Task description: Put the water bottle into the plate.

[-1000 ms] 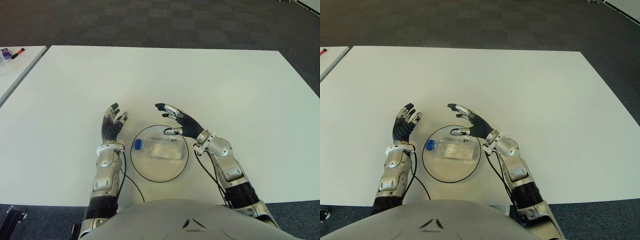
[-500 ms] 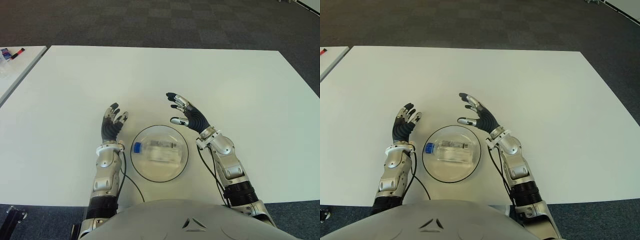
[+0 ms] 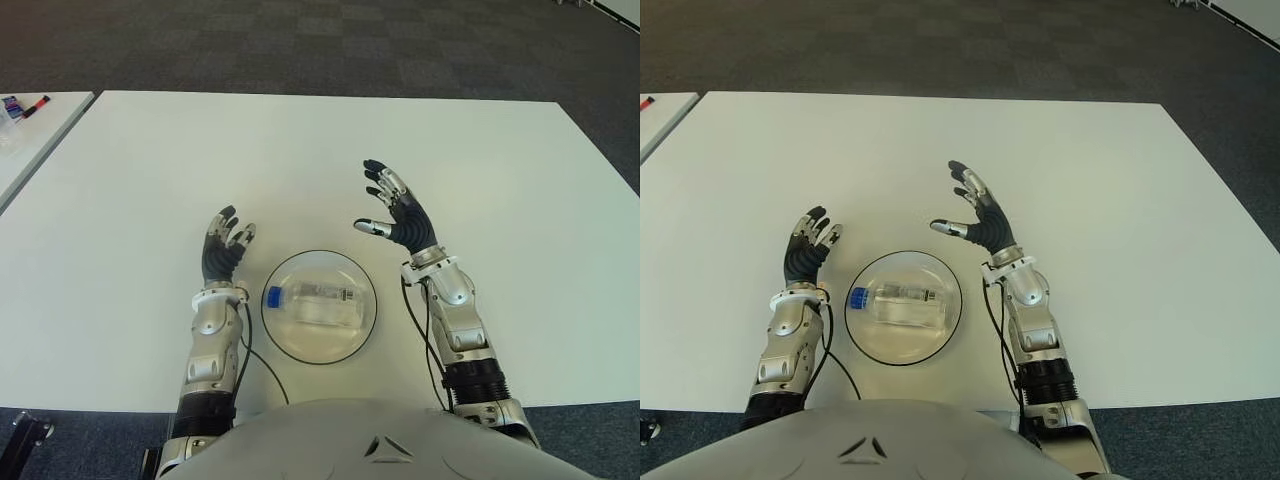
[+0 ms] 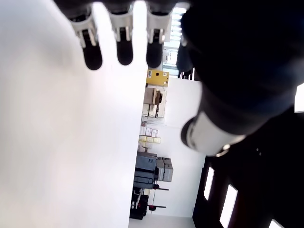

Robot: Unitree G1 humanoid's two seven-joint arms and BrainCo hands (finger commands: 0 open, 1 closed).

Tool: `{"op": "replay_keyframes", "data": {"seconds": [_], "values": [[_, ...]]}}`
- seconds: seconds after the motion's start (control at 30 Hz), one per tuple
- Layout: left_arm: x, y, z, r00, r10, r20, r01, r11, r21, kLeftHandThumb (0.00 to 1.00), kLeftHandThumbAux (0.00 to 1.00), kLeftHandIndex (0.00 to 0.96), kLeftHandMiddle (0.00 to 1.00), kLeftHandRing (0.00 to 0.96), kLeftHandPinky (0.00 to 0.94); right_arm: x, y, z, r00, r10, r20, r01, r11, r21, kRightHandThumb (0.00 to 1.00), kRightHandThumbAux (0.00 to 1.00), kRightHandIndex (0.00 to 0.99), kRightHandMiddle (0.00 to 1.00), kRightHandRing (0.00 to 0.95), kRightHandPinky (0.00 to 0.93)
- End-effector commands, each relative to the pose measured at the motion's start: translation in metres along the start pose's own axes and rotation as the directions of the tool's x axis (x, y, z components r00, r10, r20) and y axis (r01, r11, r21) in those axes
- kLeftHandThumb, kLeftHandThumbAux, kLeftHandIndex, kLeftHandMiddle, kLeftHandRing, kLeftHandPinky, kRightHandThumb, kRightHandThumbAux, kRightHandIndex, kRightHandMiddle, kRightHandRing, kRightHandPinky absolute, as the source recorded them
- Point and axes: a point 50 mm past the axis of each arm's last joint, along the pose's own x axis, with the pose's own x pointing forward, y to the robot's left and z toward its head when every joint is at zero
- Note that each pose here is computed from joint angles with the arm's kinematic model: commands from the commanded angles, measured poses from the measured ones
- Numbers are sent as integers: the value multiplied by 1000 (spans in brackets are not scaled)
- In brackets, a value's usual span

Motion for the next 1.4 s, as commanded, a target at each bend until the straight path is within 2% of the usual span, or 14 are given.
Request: {"op": "replay_keyframes", "data": {"seconds": [0.03, 0.27, 0.47, 0.73, 0.83, 0.97, 1.1, 1.4], "values": [[0, 0, -3, 1000, -2, -9, 2, 1000, -6, 369, 795, 171, 119, 106, 160, 4, -13, -11, 998, -63, -13, 64, 998, 7, 148, 714, 0, 0, 0, 27], [0, 0, -3, 1000, 0, 0, 0, 1000, -8, 373, 797, 177, 129, 120, 177, 10, -23, -24, 991, -129, -27, 130, 991, 40, 133, 704, 0, 0, 0, 21], [0, 1, -3, 1000, 2, 4, -2, 1000, -9, 378, 799, 180, 136, 127, 185, 11, -27, -28, 989, -140, -36, 142, 989, 47, 131, 682, 0, 0, 0, 20], [0, 2, -2, 1000, 8, 19, -8, 1000, -8, 381, 803, 182, 136, 127, 179, 8, -32, -43, 975, -186, -124, 205, 964, 167, 131, 673, 0, 2, 1, 51], [0, 3, -2, 999, 15, 29, -14, 1000, -24, 370, 799, 178, 141, 137, 196, 5, -29, -56, 951, -222, -218, 283, 906, 314, 161, 680, 11, 22, 18, 77], [-1, 3, -1, 999, 24, 49, -21, 998, -54, 344, 781, 164, 147, 151, 205, 3, -26, -64, 923, -237, -303, 355, 826, 437, 225, 686, 45, 72, 66, 139], [-2, 4, 1, 997, 34, 71, -28, 997, -76, 351, 761, 156, 159, 163, 220, 0, -25, -68, 900, -247, -359, 409, 762, 502, 246, 694, 68, 116, 117, 190], [-2, 3, 3, 993, 39, 115, -24, 992, -123, 388, 733, 152, 171, 177, 231, -7, -16, -74, 846, -229, -482, 510, 614, 603, 197, 719, 66, 140, 150, 196]]}}
